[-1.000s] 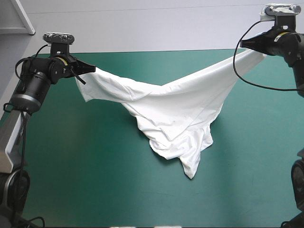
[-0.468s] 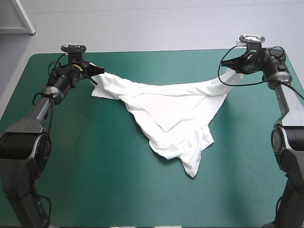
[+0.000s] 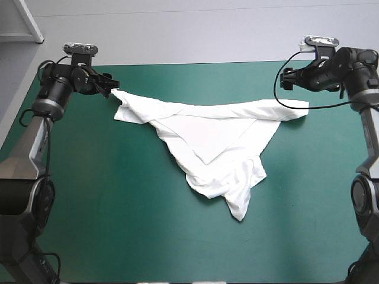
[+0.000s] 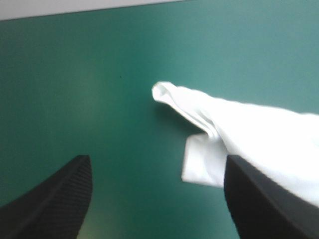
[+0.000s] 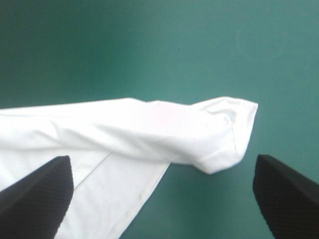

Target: Fold the cloth

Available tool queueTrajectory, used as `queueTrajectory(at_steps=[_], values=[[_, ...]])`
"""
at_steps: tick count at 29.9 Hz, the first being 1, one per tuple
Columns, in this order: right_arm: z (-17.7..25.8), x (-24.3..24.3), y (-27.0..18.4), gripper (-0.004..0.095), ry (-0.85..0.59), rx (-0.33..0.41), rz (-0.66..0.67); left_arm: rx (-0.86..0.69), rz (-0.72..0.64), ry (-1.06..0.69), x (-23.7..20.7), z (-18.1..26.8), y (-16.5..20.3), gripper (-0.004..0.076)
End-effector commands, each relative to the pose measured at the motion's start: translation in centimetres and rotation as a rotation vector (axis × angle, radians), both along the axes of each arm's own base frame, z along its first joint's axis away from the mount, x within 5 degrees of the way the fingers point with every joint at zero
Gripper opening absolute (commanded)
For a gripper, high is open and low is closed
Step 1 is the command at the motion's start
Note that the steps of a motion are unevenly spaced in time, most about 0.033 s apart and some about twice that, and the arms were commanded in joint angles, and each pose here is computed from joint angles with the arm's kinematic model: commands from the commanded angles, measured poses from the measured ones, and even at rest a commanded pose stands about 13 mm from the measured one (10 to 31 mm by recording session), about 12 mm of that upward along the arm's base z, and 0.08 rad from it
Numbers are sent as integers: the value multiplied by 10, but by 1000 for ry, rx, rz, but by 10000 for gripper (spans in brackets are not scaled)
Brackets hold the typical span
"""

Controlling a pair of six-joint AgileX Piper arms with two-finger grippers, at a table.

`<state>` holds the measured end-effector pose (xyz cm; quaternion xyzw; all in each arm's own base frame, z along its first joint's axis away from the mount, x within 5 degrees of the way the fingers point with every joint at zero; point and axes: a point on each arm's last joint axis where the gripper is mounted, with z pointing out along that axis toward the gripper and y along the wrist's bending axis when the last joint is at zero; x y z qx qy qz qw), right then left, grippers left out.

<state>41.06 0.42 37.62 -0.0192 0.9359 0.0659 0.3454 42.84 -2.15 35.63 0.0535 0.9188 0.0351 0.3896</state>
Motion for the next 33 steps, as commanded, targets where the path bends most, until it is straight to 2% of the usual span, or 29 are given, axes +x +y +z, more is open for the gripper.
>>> queueTrajectory(at_steps=[1,5,9,15,20,26,33], values=[[53,-45,1,918,-49,20,5,-95,-89,16,-52,61,-9,545],[78,-82,2,859,-39,13,13,-279,-280,99,-100,87,-32,545],[105,-116,2,789,-102,5,3,-312,-439,149,-145,96,-60,547],[135,-158,-3,763,-209,-43,-61,-220,-697,241,-209,74,-110,547],[138,-162,-6,763,-220,-66,-74,-90,-863,339,-236,33,-150,547],[137,-161,-5,759,-219,-69,-64,126,-1029,398,-247,-18,-201,547],[138,-162,-5,759,-221,-69,-64,197,-1091,401,-229,-65,-243,547]])
